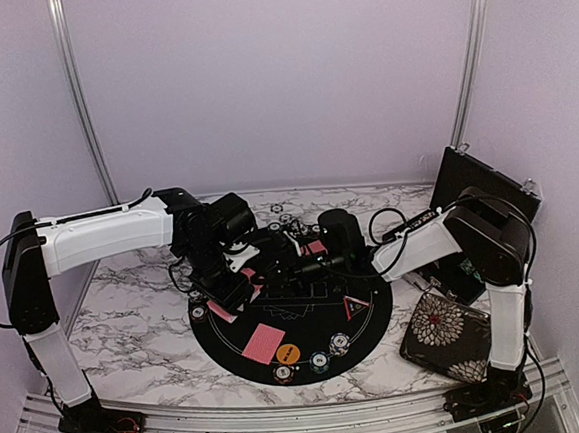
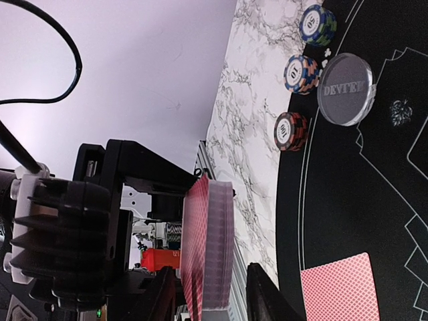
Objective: Distribute texas hold em gaming equipment
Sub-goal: Pick up the poker card from the face-down deck piles.
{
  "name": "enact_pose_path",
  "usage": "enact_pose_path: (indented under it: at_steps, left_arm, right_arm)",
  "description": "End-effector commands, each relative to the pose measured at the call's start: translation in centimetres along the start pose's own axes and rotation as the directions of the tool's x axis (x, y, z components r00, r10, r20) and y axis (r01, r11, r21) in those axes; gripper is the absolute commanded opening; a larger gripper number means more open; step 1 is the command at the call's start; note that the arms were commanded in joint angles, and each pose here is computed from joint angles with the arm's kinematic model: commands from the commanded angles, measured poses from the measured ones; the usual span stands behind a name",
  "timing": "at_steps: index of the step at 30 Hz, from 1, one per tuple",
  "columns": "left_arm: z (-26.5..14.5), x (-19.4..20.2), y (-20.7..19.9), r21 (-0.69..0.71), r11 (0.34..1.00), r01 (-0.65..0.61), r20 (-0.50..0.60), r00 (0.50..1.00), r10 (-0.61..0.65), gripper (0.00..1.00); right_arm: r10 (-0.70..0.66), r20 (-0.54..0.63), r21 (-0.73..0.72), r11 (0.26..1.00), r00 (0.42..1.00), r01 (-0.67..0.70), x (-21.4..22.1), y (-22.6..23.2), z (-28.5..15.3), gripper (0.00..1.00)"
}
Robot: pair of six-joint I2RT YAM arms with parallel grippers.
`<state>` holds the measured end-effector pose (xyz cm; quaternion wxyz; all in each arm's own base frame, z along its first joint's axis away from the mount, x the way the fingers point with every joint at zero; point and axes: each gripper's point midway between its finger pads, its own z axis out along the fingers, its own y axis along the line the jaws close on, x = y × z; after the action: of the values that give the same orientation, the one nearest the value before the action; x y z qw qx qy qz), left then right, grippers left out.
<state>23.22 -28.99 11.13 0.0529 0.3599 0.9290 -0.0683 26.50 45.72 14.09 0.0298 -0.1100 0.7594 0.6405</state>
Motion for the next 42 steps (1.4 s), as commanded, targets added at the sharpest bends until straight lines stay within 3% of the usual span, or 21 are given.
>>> enact_pose_path:
  at_steps: [1, 10, 42]
  left_arm:
    - [-1.8, -0.9, -0.3, 0.006, 1.0, -0.018, 0.056, 0.998, 0.017, 0.46]
    - [-2.0, -0.8, -0.2, 0.005, 1.0, -0.017, 0.06, 0.998, 0.017, 0.46]
    - [-1.7, -0.7, -0.2, 0.006, 1.0, -0.019, 0.049, 0.999, 0.018, 0.46]
  right_arm:
    - [-0.03, 0.002, -0.001, 1.0, 1.0, 0.03, -0.3, 0.5, 0.2, 0.35]
    - [-0.027, 0.011, 0.02, 0.999, 1.0, 0.027, -0.7, 0.1, -0.1, 0.29]
    - [-0.072, 0.058, 0.008, 0.997, 0.996, 0.072, -1.8, 2.4, -1.7, 0.28]
